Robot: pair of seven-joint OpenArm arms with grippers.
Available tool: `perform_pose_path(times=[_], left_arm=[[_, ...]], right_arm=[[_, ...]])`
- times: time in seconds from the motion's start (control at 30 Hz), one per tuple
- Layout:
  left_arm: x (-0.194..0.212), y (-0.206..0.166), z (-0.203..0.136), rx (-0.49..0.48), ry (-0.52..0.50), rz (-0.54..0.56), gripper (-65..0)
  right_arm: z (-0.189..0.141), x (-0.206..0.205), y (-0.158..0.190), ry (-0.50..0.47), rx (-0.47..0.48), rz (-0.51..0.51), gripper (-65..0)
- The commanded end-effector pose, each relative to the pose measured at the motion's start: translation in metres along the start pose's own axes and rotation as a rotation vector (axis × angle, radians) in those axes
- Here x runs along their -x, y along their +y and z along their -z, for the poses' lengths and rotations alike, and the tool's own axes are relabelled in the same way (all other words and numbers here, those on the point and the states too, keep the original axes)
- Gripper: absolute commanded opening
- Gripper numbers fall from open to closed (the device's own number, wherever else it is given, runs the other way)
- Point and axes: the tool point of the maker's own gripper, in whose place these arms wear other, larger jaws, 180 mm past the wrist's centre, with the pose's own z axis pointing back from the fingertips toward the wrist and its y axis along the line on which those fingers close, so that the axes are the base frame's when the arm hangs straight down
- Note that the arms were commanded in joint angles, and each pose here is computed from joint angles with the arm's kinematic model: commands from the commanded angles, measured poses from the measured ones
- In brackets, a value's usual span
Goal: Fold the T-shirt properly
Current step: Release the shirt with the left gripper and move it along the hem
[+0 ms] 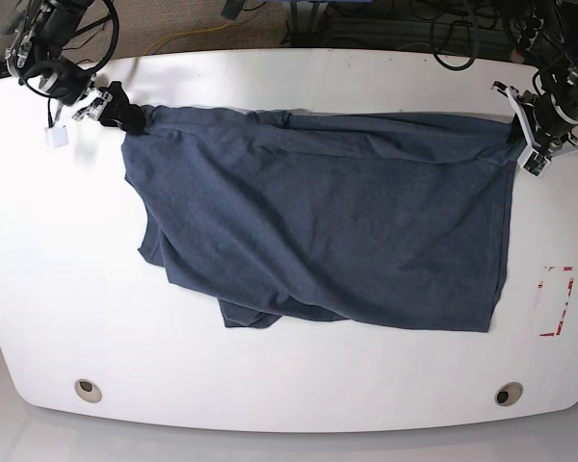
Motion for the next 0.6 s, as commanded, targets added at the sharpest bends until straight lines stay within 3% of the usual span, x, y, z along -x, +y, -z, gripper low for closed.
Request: perform_pose_path(times=[0.0,0.17,0.27,0.4,0.5,0.57], left_arm=[[-0.008,0.006,-0.004,-0.016,-0.03,0.012,-57.5],[-0.008,0.005,-0.004,-0.015,-0.031,0.009,-57.5],[-0.009,0.005,-0.004,-0.013,-0.032,0.008,-57.5],[-0.01,0.004,-0.004,-0.01,-0.038,0.007,-57.5],[-0.01,0.004,-0.005,-0.013,-0.04,0.007,-57.2],[-0.011,0.003,-0.005,-0.003,-0.041,0.025,-57.1]], right_arm=[[0.005,-0.012,0.007,-0.041,-0.025,-0.006,-19.5],[0.018,-0.02,0.015,-0.056,-0.045,-0.014,-24.1],[0.03,-0.024,0.014,-0.039,-0.013,-0.032,-30.9],[0.038,-0.028,0.009,-0.009,0.034,-0.061,-46.8],[0.039,-0.03,0.006,0.009,0.066,-0.079,-62.6],[0.04,-0.03,0.005,0.011,0.071,-0.083,-65.0]])
